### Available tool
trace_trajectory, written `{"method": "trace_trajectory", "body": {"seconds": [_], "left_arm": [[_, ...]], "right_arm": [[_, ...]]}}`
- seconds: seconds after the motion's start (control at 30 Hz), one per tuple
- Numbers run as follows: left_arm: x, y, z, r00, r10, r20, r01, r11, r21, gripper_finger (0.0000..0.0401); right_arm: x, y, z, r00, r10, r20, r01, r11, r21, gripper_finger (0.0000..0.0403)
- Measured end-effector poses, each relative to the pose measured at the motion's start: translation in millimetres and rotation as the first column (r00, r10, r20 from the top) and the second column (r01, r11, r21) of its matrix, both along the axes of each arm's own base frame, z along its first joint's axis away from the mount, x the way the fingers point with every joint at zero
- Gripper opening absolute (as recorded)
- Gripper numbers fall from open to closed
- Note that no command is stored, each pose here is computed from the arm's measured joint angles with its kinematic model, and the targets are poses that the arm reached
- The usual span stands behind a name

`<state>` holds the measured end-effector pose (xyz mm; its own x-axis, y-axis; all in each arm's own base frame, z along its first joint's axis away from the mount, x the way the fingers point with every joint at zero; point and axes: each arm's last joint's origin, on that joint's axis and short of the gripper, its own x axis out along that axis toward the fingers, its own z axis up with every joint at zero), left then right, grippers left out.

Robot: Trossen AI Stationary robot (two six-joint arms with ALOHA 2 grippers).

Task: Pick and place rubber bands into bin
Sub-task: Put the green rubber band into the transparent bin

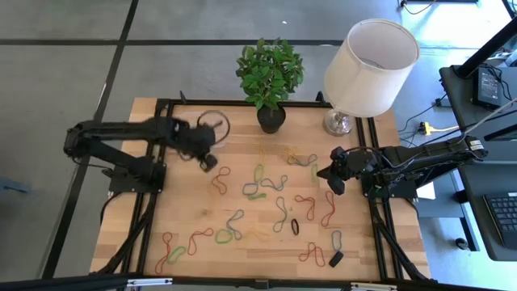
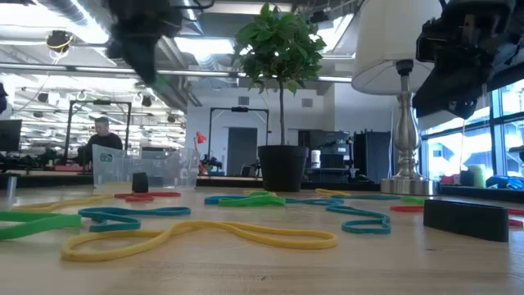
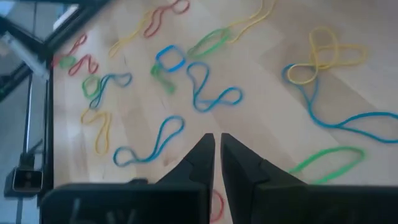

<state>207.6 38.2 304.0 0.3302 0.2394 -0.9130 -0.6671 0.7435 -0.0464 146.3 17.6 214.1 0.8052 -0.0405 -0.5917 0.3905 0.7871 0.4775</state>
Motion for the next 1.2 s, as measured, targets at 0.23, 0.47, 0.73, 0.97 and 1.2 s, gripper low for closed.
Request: {"method": "trace_trajectory", "body": {"seconds": [0.23,0.47,0.73,0.97,1.2], "left_arm": [[2.2,68.5,-16.1,0.976,-0.125,-0.179,0.136,0.990,0.047,0.0002],[18.0,123.3,-60.0,0.927,-0.224,-0.300,0.236,0.972,0.003,0.0002],[32.0,151.8,-105.3,0.836,-0.387,-0.390,0.393,0.917,-0.069,0.0002],[38.8,161.6,-129.8,0.753,-0.510,-0.416,0.510,0.852,-0.121,0.0004],[42.1,162.9,-136.6,0.723,-0.565,-0.397,0.561,0.816,-0.138,0.0033]], "right_arm": [[3.2,-0.7,4.7,0.997,-0.038,0.061,0.039,0.999,-0.007,0.0032],[5.0,-3.1,8.0,0.982,-0.154,0.110,0.153,0.988,0.015,0.0032],[4.8,-4.1,8.1,0.968,-0.223,0.117,0.217,0.974,0.058,0.0032],[4.6,-5.3,8.2,0.954,-0.272,0.126,0.266,0.962,0.063,0.0032],[4.5,-5.4,8.0,0.953,-0.278,0.123,0.271,0.960,0.067,0.0032]]}}
